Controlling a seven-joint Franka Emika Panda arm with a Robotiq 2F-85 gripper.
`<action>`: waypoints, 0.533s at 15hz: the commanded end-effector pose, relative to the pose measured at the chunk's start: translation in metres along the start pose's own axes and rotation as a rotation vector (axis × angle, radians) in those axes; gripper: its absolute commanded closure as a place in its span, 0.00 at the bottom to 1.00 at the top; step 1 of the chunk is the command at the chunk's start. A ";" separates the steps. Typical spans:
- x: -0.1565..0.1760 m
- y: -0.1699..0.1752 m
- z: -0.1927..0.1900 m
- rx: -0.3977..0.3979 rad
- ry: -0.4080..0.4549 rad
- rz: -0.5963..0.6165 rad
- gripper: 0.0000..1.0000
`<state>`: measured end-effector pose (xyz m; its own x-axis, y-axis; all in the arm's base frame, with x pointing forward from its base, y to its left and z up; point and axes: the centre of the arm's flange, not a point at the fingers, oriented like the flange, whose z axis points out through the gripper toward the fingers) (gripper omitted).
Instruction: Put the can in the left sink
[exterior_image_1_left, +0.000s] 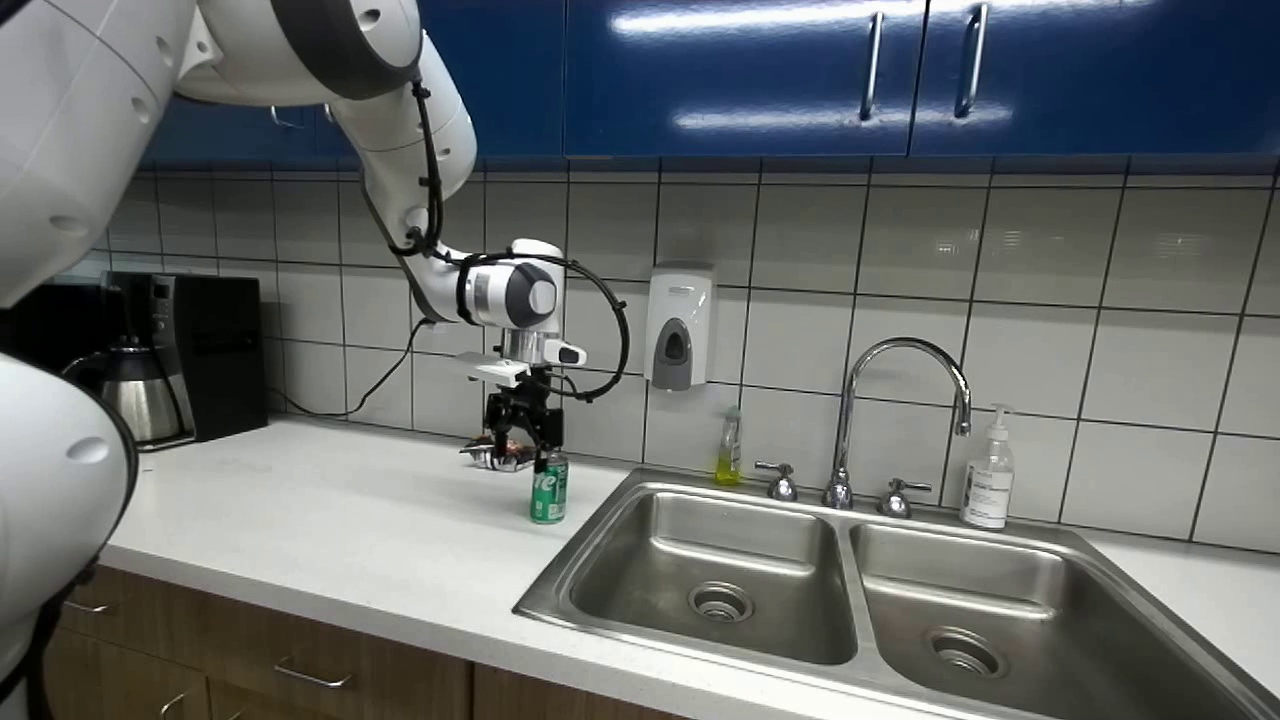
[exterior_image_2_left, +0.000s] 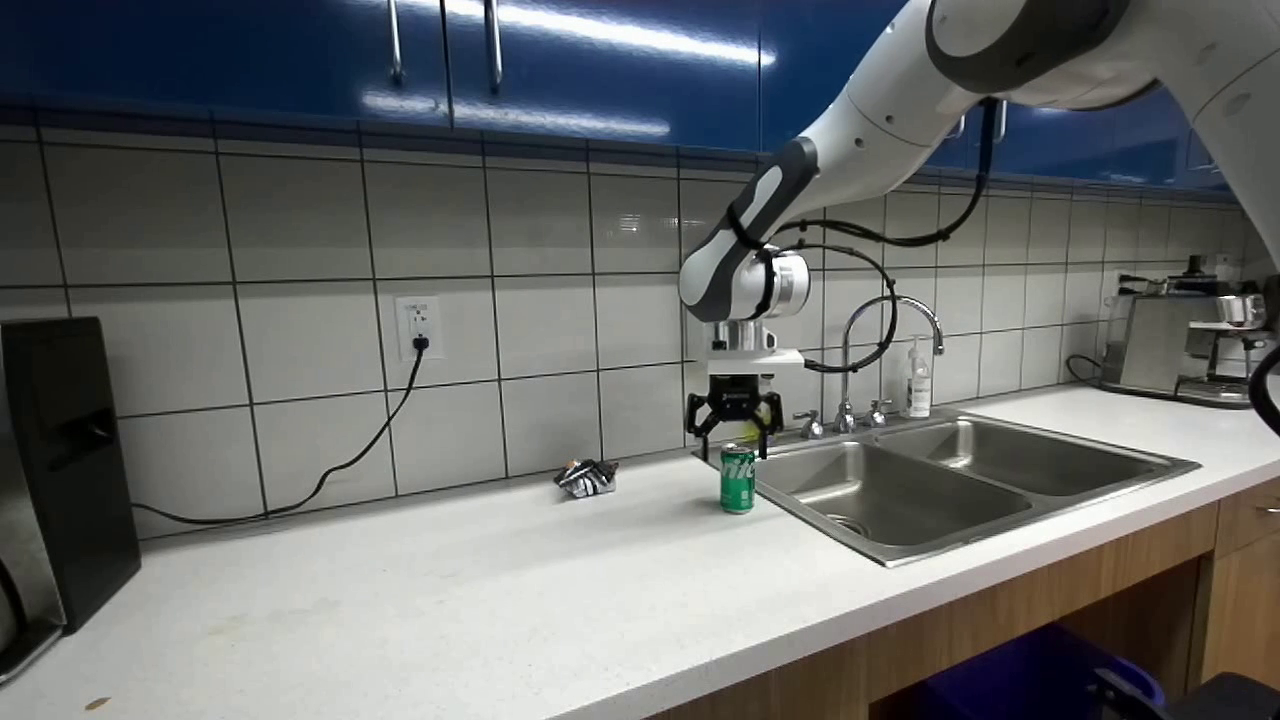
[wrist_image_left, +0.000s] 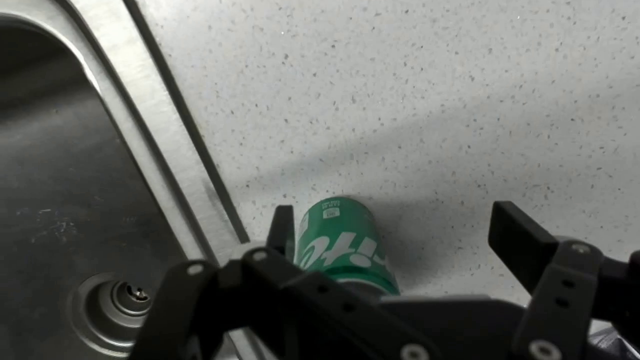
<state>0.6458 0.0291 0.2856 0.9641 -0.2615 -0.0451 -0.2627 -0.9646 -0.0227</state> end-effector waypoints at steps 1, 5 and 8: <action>0.018 0.001 -0.003 -0.040 0.004 0.033 0.00; 0.027 0.006 0.000 -0.047 0.013 0.048 0.00; 0.034 0.007 0.002 -0.047 0.016 0.057 0.00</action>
<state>0.6621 0.0126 0.2792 0.9550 -0.2953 -0.0271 -0.2954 -0.9554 0.0016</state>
